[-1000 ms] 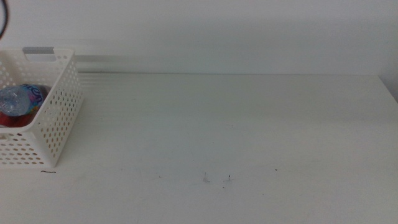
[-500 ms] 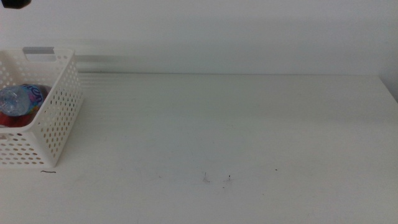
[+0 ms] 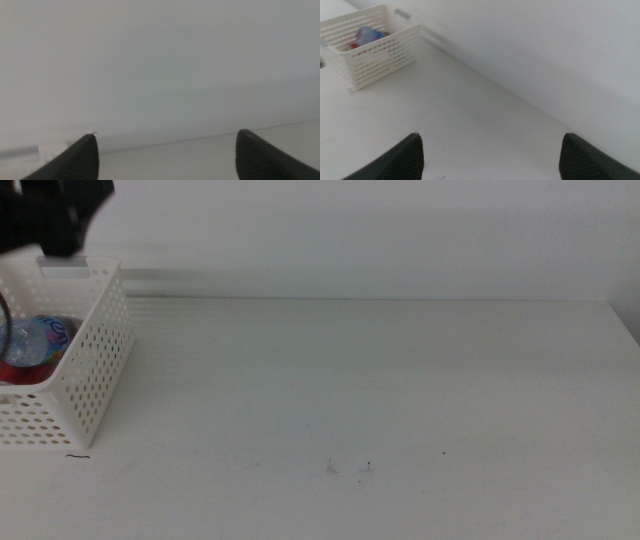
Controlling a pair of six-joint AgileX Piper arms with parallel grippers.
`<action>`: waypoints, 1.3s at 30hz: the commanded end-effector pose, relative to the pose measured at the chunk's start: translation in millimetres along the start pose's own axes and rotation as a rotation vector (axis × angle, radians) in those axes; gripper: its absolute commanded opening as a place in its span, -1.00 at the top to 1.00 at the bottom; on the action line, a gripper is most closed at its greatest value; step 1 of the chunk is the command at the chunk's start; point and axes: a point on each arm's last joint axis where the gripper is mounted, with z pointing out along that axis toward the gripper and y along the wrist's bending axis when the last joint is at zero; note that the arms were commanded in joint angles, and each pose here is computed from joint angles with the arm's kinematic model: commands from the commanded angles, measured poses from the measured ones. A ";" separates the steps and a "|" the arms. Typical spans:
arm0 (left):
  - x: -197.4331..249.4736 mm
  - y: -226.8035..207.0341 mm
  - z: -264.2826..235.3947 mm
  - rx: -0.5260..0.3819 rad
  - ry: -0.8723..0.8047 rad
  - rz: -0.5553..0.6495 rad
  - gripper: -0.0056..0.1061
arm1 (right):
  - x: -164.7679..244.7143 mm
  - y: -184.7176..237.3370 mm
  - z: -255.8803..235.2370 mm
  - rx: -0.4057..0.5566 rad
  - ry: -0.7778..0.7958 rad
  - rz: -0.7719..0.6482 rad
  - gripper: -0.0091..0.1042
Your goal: Use arms to grab the bottles and put them into the dustbin to the left of the table.
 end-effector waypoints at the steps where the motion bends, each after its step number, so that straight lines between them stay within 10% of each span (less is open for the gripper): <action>1: 10.9 3.6 0.1 -0.010 -0.019 -0.059 -0.78 | 8.4 -1.1 11.5 0.038 -0.065 -0.024 -0.80; 18: 110.8 22.5 -46.4 -0.140 -0.030 -0.043 -0.78 | 126.1 -50.8 51.0 0.554 -0.089 0.317 -0.80; 39: 215.0 26.9 -95.9 -0.271 -0.222 -0.044 -0.78 | 239.7 10.5 27.1 0.626 -0.132 0.138 -0.80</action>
